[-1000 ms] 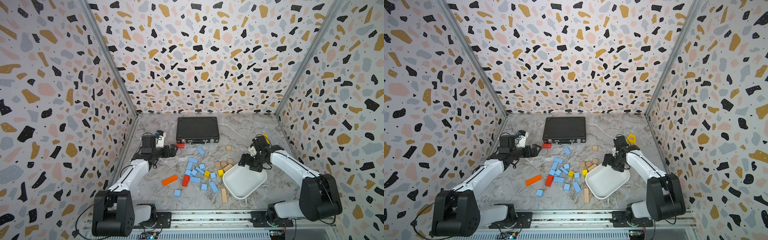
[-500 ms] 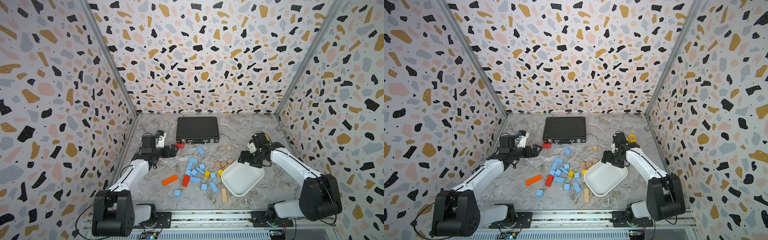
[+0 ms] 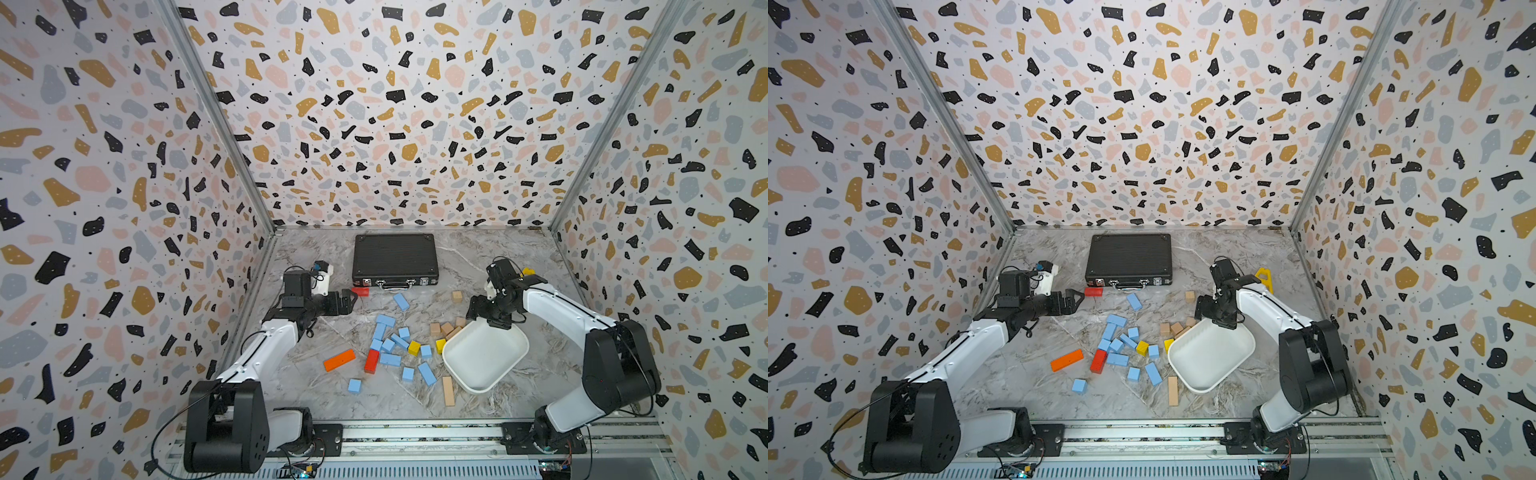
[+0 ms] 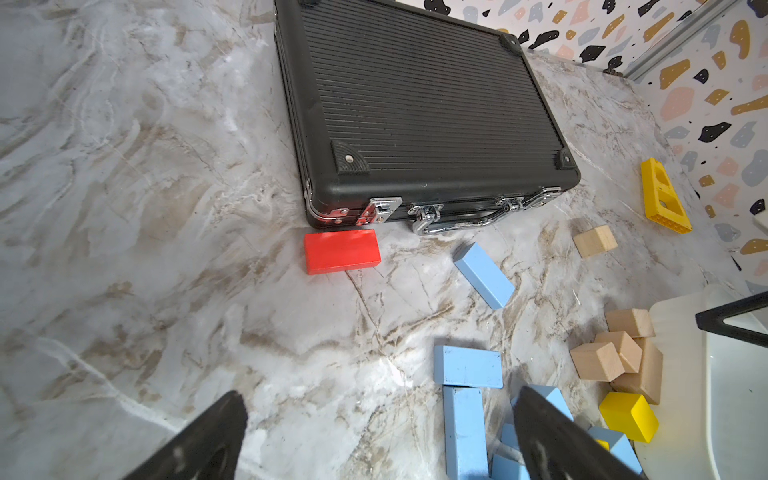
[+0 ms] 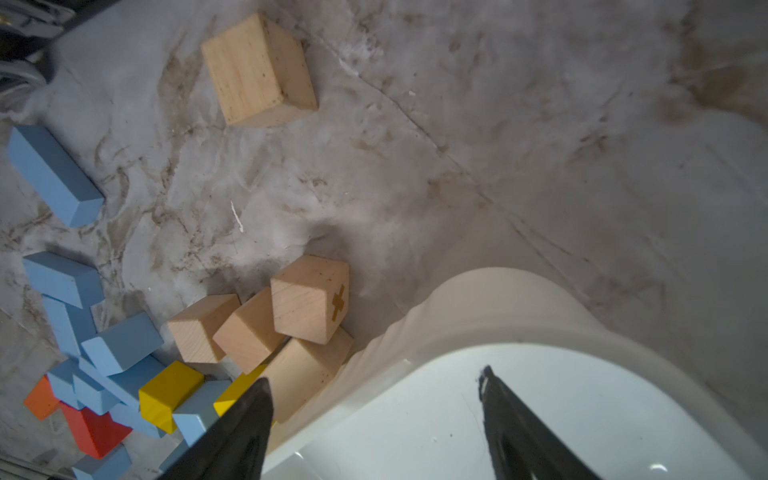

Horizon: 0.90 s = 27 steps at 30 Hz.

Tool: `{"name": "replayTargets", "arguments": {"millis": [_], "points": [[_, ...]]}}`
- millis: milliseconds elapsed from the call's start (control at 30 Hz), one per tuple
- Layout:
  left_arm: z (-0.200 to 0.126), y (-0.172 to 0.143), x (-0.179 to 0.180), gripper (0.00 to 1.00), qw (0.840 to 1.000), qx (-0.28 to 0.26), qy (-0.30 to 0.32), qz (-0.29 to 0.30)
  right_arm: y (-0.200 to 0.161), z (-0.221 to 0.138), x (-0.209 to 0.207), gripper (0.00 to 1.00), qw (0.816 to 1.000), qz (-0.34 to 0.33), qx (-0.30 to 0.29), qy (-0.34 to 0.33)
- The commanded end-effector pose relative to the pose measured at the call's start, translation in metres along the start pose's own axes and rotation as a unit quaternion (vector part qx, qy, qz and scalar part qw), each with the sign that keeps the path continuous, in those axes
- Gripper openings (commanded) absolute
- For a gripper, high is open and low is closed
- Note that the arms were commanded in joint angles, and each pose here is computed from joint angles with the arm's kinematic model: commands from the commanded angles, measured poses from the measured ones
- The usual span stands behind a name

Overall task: Pick out the blue building blocks
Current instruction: Adjust the storage box at the center of the board.

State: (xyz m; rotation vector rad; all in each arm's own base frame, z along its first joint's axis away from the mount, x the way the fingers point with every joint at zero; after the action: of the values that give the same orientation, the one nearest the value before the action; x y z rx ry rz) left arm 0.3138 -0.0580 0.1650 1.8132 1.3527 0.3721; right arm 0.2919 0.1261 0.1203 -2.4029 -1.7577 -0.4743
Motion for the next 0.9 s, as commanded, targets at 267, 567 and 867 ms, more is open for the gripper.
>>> {"name": "replayTargets", "arguments": {"millis": [267,567,867], "points": [[-0.002,0.004,-0.003,1.0,1.0,-0.013,-0.011,0.02,0.006,0.001,0.013,0.61,0.984,-0.173,0.045,0.001],[-0.004,0.004,-0.005,1.0,0.999,-0.014,-0.014,0.028,0.008,0.003,0.014,0.47,0.961,-0.265,0.075,-0.007],[-0.002,0.002,-0.005,1.0,0.999,-0.012,-0.018,0.028,0.02,0.005,0.016,0.45,0.946,-0.317,0.066,-0.022]]}}
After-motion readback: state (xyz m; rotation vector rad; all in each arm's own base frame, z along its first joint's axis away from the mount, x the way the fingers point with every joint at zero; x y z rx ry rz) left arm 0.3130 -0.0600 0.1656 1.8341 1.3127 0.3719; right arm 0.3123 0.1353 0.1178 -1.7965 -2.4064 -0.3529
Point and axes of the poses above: each gripper's point midway between its finger pads, its own z axis out along the fingers, its own x axis along the line the jaws close on, y = z × x, the point moved 5 cm from there along -z, back along the fingers, and after that the axes turned 10 degrees about z, right-handed, at the moved point
